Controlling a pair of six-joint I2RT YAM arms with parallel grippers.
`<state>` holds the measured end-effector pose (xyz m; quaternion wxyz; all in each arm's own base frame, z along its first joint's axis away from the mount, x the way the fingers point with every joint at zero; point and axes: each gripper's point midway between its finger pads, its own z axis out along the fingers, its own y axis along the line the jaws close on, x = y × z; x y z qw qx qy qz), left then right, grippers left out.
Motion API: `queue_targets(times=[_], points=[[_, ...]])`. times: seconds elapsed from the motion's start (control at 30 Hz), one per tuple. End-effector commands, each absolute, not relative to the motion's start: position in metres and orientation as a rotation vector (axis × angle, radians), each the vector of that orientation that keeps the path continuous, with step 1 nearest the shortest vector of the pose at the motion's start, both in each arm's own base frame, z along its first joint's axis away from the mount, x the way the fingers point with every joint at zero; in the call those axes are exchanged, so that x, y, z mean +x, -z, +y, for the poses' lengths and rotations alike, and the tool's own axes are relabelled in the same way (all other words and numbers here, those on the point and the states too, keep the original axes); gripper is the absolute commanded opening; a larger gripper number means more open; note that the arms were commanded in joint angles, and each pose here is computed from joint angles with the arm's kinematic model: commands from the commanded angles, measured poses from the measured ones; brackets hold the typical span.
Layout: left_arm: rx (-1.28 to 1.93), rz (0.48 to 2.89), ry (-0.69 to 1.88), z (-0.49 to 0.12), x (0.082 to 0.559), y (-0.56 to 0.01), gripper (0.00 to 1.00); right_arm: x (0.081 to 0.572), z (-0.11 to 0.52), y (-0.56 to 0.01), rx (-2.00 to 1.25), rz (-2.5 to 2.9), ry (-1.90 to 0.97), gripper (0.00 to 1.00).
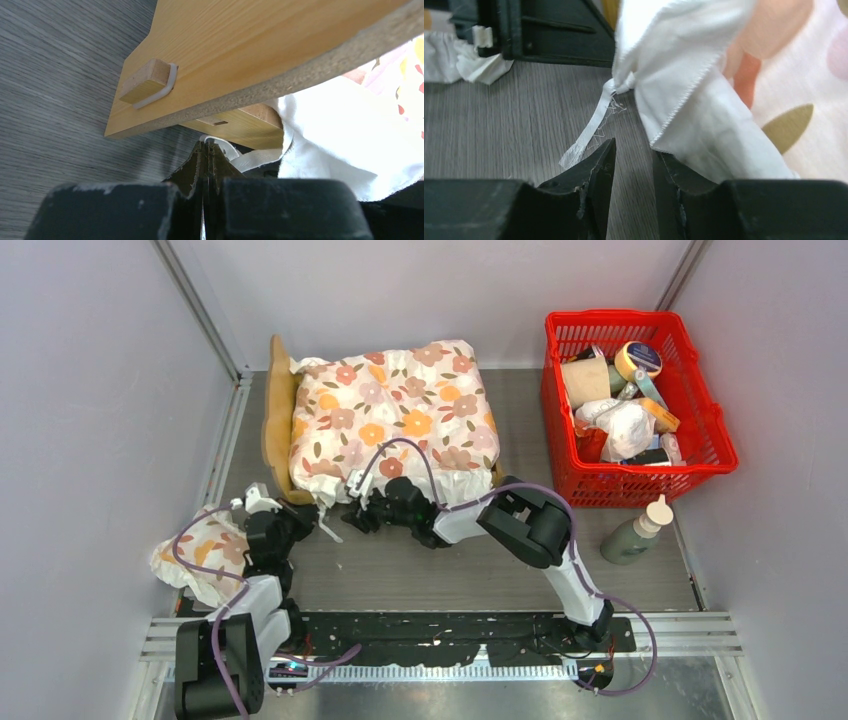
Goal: Set up the pet bed
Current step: Tie the ropes to the bed frame.
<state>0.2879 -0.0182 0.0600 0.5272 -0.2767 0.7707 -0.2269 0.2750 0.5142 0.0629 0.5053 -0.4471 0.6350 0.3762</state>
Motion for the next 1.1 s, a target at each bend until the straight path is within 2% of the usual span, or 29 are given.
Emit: queue_targets(times=[0.0,0.2,0.5,0.87,1.07], points=[[-0.598,1.757,0.564,-0.018,0.303,-0.088,0.00,0.268,0.518,-0.115,-1.264,1.228,-0.823,0.40],[-0.590,1.757,0.573,-0.019,0.303,-0.089,0.00,0.241,0.526,-0.125,-1.390,1.089,-0.920,0.38],[-0.593,1.756,0.580,-0.020,0.303,-0.088,0.00,0.214,0.523,-0.136,-1.634,0.943,-0.851,0.40],[-0.596,1.758,0.593,-0.021,0.303,-0.088,0.00,0.265,0.528,-0.107,-1.761,0.760,-0.412,0.40],[-0.594,1.763,0.599,-0.022,0.304,-0.087,0.00,0.282,0.539,-0.099,-1.767,0.703,-0.333,0.40]])
